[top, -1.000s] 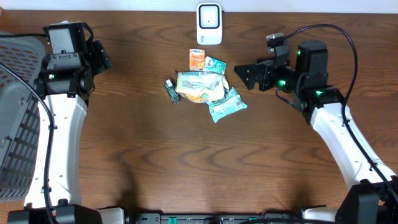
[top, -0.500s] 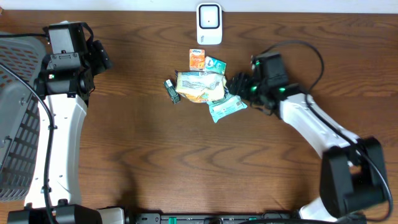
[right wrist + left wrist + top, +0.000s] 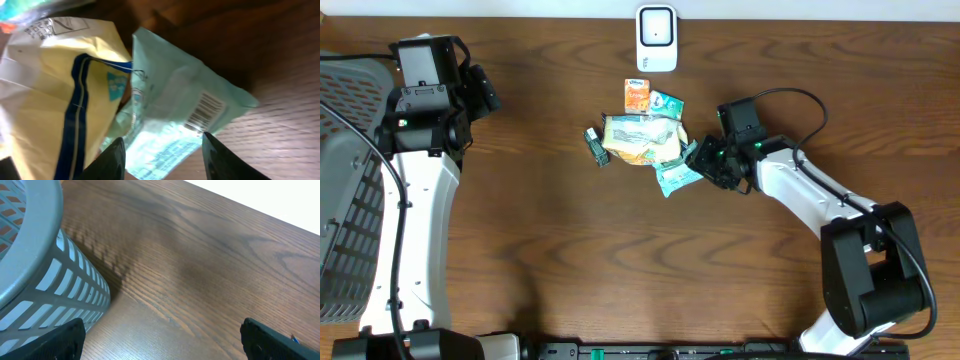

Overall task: Scan the item barcode
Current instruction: 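Close the right gripper on the green wet-wipe pack, then lift the wet-wipe pack and carry it up and right, then set the wet-wipe pack down right of center and open the gripper, then grasp the wet-wipe pack again with the right gripper, then carry the wet-wipe pack to the white scanner and hold it there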

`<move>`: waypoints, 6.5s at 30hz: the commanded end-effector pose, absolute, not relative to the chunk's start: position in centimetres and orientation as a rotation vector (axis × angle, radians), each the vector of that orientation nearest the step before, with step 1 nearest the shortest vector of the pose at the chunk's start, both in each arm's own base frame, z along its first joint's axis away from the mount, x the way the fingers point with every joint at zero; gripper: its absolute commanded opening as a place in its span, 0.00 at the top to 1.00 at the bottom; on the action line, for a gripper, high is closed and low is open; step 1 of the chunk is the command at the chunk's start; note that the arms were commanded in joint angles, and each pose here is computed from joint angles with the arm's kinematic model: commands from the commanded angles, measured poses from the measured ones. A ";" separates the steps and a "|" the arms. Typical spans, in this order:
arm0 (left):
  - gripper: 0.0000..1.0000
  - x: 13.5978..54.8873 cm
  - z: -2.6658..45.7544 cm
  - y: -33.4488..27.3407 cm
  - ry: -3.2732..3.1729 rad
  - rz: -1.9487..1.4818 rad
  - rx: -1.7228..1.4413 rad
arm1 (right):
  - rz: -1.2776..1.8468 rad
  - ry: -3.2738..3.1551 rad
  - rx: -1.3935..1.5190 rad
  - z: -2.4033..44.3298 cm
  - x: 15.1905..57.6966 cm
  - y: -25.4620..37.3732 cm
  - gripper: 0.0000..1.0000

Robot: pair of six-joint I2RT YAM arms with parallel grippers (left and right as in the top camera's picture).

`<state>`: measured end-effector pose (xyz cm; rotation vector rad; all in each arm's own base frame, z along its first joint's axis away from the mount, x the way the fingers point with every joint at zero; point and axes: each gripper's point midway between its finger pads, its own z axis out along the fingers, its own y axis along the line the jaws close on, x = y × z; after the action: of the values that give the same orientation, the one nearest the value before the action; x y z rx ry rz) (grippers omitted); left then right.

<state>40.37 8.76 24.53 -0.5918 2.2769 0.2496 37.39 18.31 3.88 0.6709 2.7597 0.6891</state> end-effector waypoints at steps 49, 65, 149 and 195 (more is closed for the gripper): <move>0.02 40.5 24.6 9.1 2.277 0.269 -0.586 | -0.486 2.793 0.350 3.7 36.7 12.2 0.27; 0.02 40.5 24.6 9.1 2.277 0.269 -0.586 | -0.631 2.907 0.295 0.6 35.4 11.1 0.92; 0.02 40.5 24.6 9.1 2.277 0.269 -0.586 | 0.924 2.575 0.083 11.3 51.4 14.0 0.99; 0.02 40.5 24.6 9.1 2.277 0.269 -0.586 | 1.025 2.158 0.160 14.4 64.7 24.6 0.99</move>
<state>40.37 8.76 24.51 -0.5919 2.2773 0.2497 63.82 25.64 12.50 0.1906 2.2050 1.0467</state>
